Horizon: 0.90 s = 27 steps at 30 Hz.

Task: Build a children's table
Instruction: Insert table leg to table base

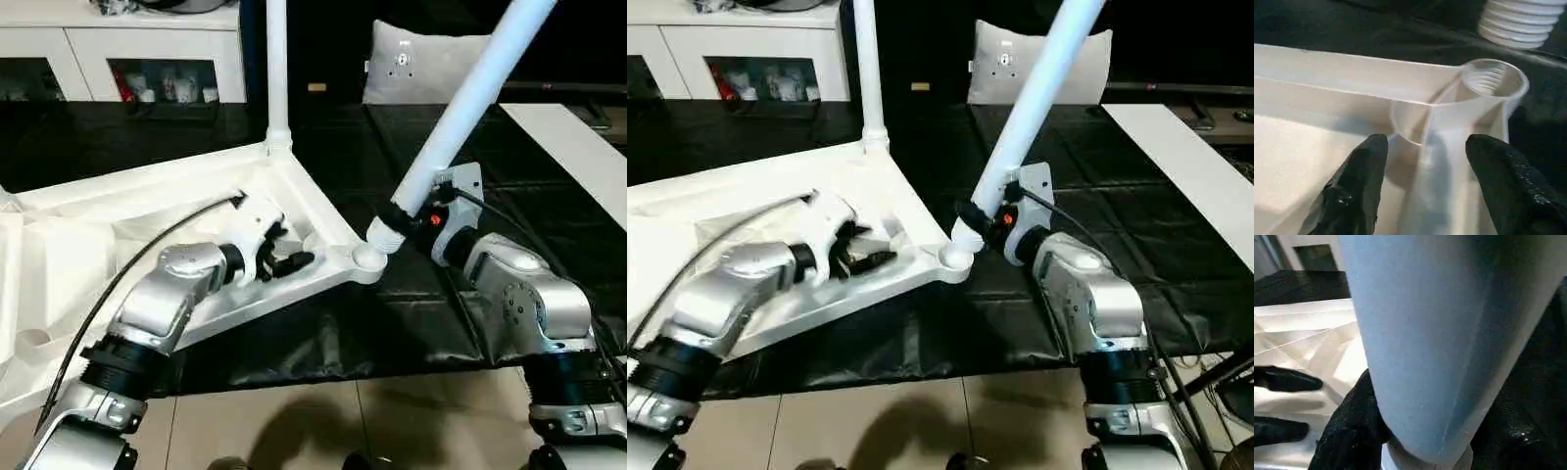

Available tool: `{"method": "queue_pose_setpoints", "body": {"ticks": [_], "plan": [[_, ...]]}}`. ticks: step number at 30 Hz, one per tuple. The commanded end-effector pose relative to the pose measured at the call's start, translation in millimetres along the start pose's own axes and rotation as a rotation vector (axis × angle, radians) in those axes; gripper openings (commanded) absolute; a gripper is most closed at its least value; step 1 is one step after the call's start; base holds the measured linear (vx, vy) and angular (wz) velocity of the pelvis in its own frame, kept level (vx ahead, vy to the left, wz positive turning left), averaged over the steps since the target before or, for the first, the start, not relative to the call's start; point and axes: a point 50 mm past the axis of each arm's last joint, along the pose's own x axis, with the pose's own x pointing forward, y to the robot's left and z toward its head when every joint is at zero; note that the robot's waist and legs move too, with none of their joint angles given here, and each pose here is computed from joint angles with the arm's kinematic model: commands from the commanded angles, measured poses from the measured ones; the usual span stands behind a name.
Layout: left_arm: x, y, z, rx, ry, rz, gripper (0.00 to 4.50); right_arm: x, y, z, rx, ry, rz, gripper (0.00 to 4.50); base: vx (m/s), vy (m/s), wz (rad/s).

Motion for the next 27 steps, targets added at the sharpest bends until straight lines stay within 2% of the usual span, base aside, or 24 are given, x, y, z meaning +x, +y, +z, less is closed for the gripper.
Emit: {"method": "queue_pose_setpoints", "body": {"ticks": [1, 5, 6, 7, 10, 11, 15, 18, 21, 22, 27], "plan": [[4, -4.3, 4.5, 0.052, -0.001, -0.043, 2.79, -1.7, -2.4, 1.3, 0.003, -0.025, 0.013, 1.91, 0.000, 0.000, 0.00], [10, -9.2, 0.1, 0.086, 0.018, -0.094, 2.72, -2.0, -4.8, -0.8, -0.006, -0.030, 0.015, 1.91, 0.000, 0.000, 0.00], [12, -10.8, 1.0, 0.082, 0.014, -0.110, 2.64, -2.9, -5.5, -0.4, -0.008, -0.036, 0.016, 1.91, 0.000, 0.000, 0.00], [14, -14.3, 4.1, 0.072, -0.004, -0.140, 2.35, -4.5, -6.7, 0.7, -0.010, -0.046, 0.018, 1.91, 0.000, 0.000, 0.00], [16, -18.4, 6.9, 0.061, -0.016, -0.176, 2.25, -6.9, -8.0, 1.8, -0.023, -0.050, 0.026, 1.91, 0.000, 0.000, 0.00], [17, -19.5, 6.2, 0.066, -0.007, -0.184, 2.10, -7.7, -8.3, 2.1, -0.033, -0.050, 0.033, 1.91, 0.000, 0.000, 0.00], [25, -18.6, -2.5, 0.081, 0.056, -0.153, 1.68, -9.4, -9.5, -0.1, -0.097, -0.029, 0.035, 1.91, 0.000, 0.000, 0.00], [29, -17.9, -4.9, 0.081, 0.077, -0.136, 1.42, -9.6, -9.4, -0.7, -0.105, -0.024, 0.037, 1.91, 0.000, 0.000, 0.00], [31, -17.6, -5.2, 0.085, 0.089, -0.127, 1.29, -9.9, -9.6, -1.4, -0.085, -0.027, 0.045, 1.91, 0.000, 0.000, 0.00], [32, -17.7, -5.3, 0.090, 0.092, -0.128, 1.00, -9.9, -9.7, -1.3, -0.080, -0.030, 0.045, 1.91, 0.000, 0.000, 0.00], [33, -19.3, -7.2, 0.111, 0.121, -0.145, 0.59, -10.0, -10.2, -0.4, -0.073, -0.038, 0.045, 1.91, 0.000, 0.000, 0.00]]}}
